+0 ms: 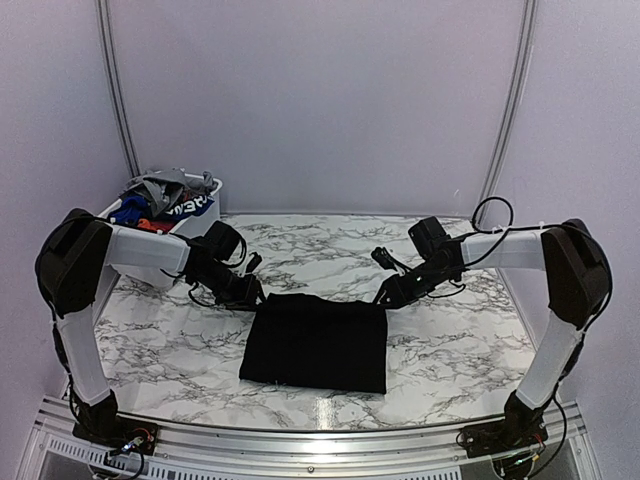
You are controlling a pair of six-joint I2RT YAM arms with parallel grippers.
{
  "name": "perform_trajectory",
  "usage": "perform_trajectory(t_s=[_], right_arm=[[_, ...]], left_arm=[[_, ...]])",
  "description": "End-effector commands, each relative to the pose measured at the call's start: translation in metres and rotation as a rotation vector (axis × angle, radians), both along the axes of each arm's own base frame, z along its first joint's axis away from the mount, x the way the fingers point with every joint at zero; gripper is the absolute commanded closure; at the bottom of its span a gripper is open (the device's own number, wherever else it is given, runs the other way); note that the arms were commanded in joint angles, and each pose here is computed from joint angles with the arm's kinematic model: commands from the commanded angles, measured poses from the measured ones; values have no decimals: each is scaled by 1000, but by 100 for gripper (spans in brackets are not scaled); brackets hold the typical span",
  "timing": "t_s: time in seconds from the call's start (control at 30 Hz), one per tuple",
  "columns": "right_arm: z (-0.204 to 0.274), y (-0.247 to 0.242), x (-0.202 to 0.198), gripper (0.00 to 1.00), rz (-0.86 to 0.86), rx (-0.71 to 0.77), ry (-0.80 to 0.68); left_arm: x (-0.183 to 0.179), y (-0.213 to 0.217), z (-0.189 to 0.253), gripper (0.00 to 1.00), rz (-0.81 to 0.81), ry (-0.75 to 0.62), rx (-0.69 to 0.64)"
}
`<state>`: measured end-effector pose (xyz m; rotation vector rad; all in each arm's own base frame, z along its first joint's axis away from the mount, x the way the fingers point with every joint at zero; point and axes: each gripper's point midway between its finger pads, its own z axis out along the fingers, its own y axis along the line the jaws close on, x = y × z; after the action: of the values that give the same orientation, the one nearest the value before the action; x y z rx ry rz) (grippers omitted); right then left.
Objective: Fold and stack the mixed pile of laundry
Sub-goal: Adjust the square-folded T-shirt at the center of the board.
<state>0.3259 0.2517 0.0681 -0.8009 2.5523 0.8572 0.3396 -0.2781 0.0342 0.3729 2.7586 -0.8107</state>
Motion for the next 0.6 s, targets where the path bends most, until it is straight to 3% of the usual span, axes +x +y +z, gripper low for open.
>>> perform_trajectory(t_s=[0.0, 0.23, 0.37, 0.47, 0.57], right_arm=[[3, 6, 0, 60, 23, 5, 6], [-3, 13, -9, 61, 57, -7, 24], [-2, 12, -9, 76, 56, -12, 21], [8, 12, -7, 78, 49, -7, 1], [20, 12, -5, 65, 41, -3, -18]], left_arm=[[4, -3, 2, 60, 0, -2, -19], [7, -2, 4, 64, 15, -9, -15], [9, -2, 8, 75, 19, -19, -20], [9, -3, 13, 81, 18, -30, -27], [9, -2, 12, 82, 19, -28, -23]])
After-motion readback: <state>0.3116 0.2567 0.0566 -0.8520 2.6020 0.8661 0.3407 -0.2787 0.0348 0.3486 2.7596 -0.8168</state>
